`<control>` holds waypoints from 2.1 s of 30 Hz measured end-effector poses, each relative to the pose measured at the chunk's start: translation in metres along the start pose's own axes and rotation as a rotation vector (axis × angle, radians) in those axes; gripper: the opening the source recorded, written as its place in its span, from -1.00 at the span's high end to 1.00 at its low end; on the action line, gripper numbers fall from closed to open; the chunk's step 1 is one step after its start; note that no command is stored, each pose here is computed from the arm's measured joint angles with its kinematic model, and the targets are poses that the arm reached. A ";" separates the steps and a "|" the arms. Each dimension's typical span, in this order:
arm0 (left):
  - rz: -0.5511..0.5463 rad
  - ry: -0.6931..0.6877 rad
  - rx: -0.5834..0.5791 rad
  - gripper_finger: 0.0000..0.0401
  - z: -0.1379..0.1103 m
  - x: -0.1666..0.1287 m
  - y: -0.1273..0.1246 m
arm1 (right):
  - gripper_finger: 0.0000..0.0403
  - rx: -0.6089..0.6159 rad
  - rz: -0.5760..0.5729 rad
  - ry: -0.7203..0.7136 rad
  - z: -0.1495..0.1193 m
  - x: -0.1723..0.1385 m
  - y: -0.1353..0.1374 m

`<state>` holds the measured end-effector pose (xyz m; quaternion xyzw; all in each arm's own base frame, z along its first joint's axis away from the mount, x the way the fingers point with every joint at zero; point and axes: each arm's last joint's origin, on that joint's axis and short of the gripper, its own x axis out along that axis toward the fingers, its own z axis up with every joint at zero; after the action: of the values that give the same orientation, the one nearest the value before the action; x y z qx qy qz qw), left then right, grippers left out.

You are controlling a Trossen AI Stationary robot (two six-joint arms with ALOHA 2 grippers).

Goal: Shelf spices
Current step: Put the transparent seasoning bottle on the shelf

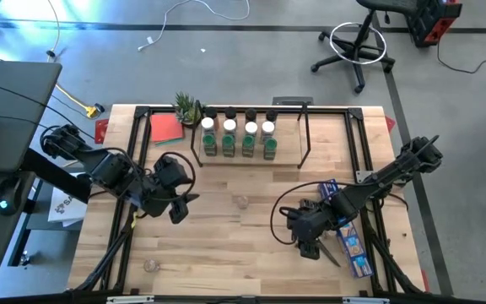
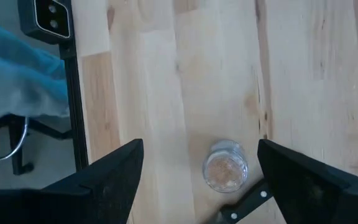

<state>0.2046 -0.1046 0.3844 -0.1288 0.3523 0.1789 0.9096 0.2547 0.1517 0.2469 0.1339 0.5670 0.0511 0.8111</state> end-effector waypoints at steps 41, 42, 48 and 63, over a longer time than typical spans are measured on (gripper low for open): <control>-0.136 0.102 -0.266 -0.12 0.000 -0.001 -0.007 | -0.20 -0.098 -0.183 0.068 -0.056 0.073 -0.020; -0.142 0.098 -0.273 -0.12 0.001 -0.001 -0.008 | -0.13 -0.102 -0.174 0.058 -0.056 0.073 -0.020; -0.133 0.067 -0.319 -0.12 0.004 0.000 -0.007 | 0.23 -0.156 -0.133 0.012 -0.052 0.075 -0.016; -0.133 0.054 -0.341 -0.12 0.009 0.004 -0.005 | -0.20 -0.095 -0.075 0.032 -0.051 0.075 -0.015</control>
<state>0.2145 -0.1046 0.3888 -0.3091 0.3318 0.1719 0.8745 0.2329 0.1628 0.1582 0.0729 0.5815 0.0497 0.8088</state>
